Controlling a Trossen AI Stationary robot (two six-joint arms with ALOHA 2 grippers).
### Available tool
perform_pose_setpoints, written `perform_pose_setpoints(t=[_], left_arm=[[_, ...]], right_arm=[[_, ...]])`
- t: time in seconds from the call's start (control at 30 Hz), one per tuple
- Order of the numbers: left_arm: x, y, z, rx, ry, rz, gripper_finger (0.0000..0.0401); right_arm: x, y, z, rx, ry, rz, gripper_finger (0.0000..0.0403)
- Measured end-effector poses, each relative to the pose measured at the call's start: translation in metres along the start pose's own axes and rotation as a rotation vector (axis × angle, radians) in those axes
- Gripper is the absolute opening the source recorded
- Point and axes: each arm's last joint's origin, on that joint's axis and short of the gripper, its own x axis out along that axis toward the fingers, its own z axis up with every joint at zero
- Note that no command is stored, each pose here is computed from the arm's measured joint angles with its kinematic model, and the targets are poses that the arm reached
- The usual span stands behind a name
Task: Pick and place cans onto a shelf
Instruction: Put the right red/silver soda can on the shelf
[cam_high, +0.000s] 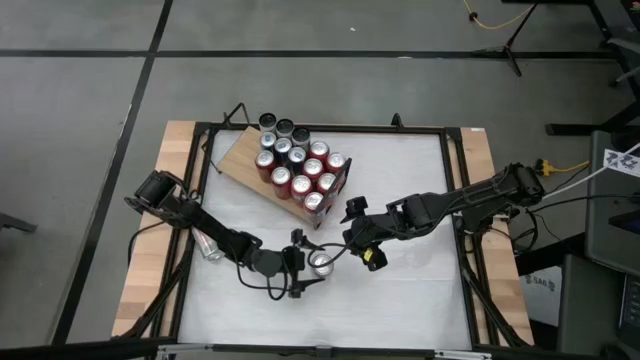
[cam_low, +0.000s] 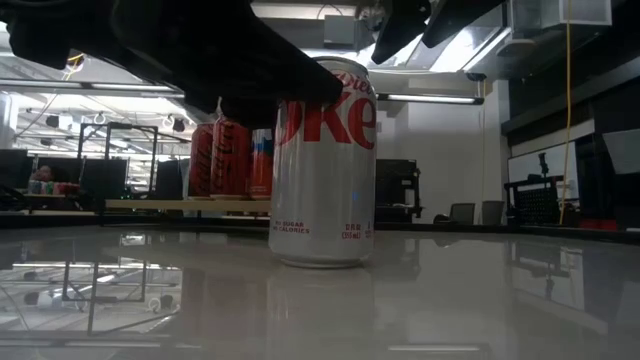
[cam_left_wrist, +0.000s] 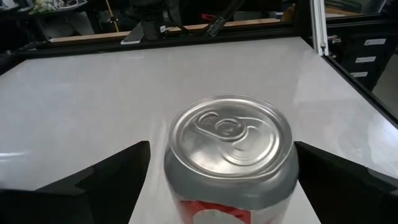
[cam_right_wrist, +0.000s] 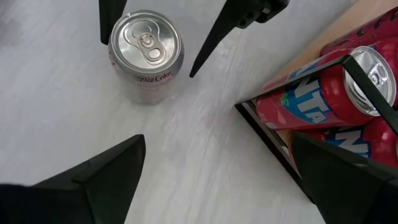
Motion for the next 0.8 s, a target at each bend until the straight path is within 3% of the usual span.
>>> perform_pose_setpoints(t=[0.67,0.8], left_arm=[[0.0044,-0.0014,-0.0068,-0.049,0.006,0.001,0.0354],[0.0045,-0.0006,-0.0056,-0.058,-0.014,0.043,0.0348]], right_arm=[[0.0,0.0001,-0.0001,-0.001,0.001,0.001,0.039],[0.0,0.0001,-0.0003,-0.001,0.003,0.001,0.039]])
